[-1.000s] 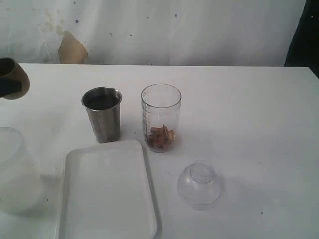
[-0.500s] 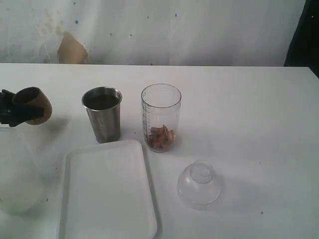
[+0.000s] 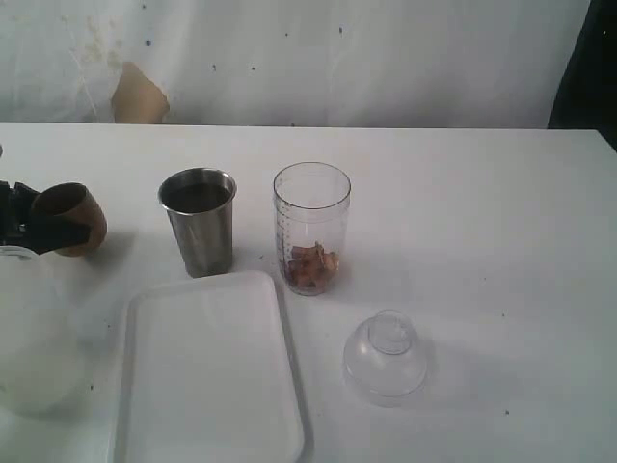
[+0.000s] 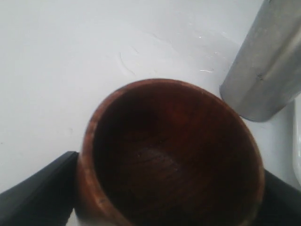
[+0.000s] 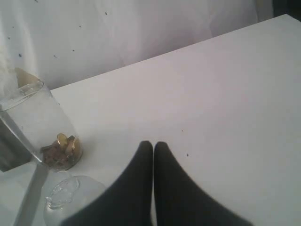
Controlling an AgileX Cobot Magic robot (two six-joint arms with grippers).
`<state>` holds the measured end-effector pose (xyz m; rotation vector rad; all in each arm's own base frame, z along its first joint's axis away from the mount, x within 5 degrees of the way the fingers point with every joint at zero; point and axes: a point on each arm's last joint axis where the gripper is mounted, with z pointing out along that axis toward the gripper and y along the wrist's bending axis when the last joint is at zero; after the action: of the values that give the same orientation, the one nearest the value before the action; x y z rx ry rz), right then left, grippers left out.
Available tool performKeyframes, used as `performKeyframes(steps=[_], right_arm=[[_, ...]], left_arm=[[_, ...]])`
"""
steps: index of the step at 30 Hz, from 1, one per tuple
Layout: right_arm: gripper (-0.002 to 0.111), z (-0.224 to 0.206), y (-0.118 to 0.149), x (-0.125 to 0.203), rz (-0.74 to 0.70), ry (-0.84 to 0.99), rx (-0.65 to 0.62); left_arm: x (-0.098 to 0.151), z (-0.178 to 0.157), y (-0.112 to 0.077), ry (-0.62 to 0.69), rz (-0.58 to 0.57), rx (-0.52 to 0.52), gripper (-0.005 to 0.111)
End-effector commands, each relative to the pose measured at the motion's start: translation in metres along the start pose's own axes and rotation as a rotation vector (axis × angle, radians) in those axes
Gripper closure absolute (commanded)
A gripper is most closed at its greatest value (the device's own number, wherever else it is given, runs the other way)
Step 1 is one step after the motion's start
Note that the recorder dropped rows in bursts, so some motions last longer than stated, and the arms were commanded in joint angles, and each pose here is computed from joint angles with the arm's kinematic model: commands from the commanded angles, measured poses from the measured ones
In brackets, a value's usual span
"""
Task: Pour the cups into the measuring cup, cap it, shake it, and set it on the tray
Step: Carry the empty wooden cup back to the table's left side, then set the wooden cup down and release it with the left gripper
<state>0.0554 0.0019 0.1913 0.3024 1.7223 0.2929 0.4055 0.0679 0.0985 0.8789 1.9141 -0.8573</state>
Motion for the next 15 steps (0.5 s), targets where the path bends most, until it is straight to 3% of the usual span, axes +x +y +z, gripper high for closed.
performKeyframes(steps=[1,11,15], right_arm=[[0.108,0.0,0.0001,0.0005,-0.011,-0.008,-0.008],[0.108,0.0,0.0001,0.0005,-0.011,-0.008,-0.008],[0.108,0.0,0.0001,0.0005,-0.011,-0.008,-0.008]], left_arm=[[-0.0061,-0.0013,-0.0013,-0.02,-0.003,0.012,0.029],[-0.0015,-0.0013,-0.0039,0.03,-0.044,0.04,0.028],[-0.0108,-0.0056,-0.0058,0.026,-0.07,0.03,0.015]])
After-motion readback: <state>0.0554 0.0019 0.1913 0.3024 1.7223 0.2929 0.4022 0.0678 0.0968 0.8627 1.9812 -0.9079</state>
